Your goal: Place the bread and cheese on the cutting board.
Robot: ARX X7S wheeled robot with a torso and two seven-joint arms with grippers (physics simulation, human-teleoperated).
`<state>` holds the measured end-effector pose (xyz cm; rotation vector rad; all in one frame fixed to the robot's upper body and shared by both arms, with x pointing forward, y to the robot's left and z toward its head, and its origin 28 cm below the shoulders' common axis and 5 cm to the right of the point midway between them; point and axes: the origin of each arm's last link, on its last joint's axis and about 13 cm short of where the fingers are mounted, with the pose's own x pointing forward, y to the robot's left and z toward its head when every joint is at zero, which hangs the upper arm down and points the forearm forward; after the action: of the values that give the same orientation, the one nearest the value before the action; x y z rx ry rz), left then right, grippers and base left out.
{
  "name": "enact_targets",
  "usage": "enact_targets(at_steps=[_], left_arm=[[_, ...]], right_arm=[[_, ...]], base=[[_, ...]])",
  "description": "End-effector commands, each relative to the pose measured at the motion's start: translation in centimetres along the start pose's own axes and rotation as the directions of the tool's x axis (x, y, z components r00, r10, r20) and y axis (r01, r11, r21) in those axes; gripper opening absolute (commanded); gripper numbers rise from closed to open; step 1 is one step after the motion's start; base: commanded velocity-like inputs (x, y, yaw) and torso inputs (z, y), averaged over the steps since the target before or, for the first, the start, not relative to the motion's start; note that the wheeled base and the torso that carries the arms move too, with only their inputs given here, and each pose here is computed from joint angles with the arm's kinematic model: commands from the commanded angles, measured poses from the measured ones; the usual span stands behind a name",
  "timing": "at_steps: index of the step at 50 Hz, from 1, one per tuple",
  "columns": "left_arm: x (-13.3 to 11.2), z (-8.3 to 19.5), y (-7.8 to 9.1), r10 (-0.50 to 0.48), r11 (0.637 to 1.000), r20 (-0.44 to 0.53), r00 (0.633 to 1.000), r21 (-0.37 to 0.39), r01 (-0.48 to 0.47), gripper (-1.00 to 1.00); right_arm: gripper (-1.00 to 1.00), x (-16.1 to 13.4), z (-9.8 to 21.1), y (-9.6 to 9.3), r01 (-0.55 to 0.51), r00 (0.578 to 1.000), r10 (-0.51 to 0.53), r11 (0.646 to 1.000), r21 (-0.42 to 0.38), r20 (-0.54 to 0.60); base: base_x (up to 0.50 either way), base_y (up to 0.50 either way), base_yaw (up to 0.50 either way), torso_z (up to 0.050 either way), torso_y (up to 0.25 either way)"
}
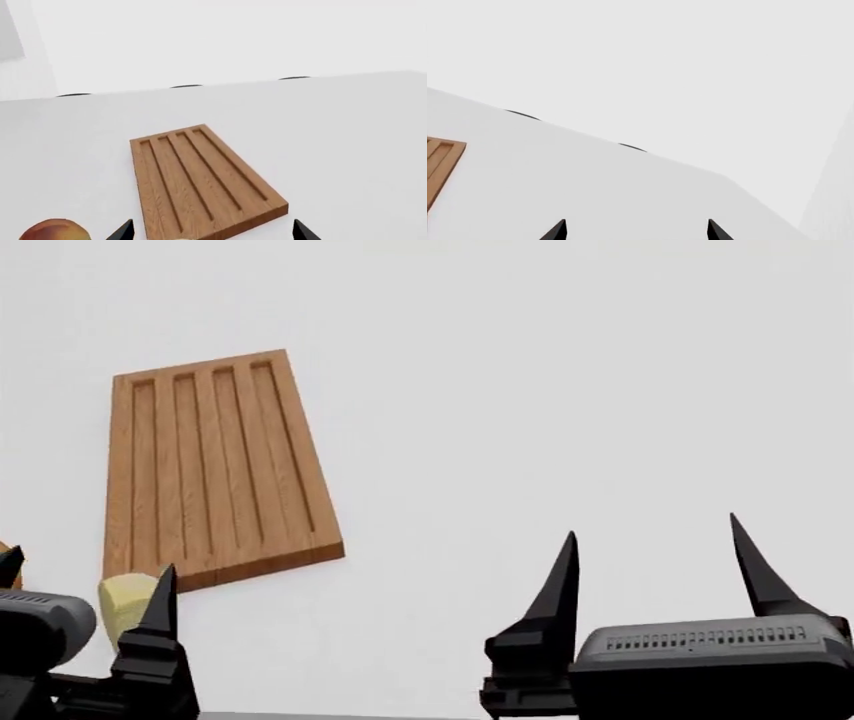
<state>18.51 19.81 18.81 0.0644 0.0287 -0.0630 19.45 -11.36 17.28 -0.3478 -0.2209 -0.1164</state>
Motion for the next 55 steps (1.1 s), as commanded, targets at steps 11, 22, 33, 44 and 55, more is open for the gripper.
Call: enact_targets(at_steps=[11, 22, 33, 44, 55], left_arm=[[0.1, -0.8, 0.2, 0.034, 0.998, -0.044, 0.998, -0.043, -0.036, 1.00], [0.0, -2.2, 0.2, 0.047, 0.998, -0.103, 0.994, -0.033, -0.050, 1.00], [0.4, -3.2, 0.2, 0.041, 0.998, -0.151, 0.988, -0.050, -0.049, 1.00], [1.0, -4.6, 0.2, 0.046, 0.996, -0.202, 0.978, -0.061, -0.060, 1.00], [1.7, -5.6, 0.3, 0.058, 0.997, -0.228, 0.972, -0.033, -0.067, 1.00]], right_arm=[[1.00, 0.0, 0.1, -0.5, 0.019, 1.000, -0.019, 1.000, 0.000, 0.000], [1.00, 0.0, 0.2, -0.7, 0.027, 1.000, -0.027, 1.000, 0.011, -0.004], [1.00, 0.0, 0.1, -0.7, 0.028, 1.000, -0.028, 1.000, 0.013, -0.007], [1.00, 0.0, -0.2, -0.6, 0.025, 1.000, -0.024, 1.000, 0.017, -0.015], [1.00, 0.1, -0.4, -0.5, 0.025, 0.999, -0.024, 1.000, 0.019, -0.020]], base=[[0.23, 0.00, 0.00, 0.000, 0.000], [0.04, 0.00, 0.00, 0.000, 0.000], [0.00, 0.00, 0.00, 0.000, 0.000], [0.00, 0.00, 0.00, 0.000, 0.000], [0.00, 0.00, 0.00, 0.000, 0.000]])
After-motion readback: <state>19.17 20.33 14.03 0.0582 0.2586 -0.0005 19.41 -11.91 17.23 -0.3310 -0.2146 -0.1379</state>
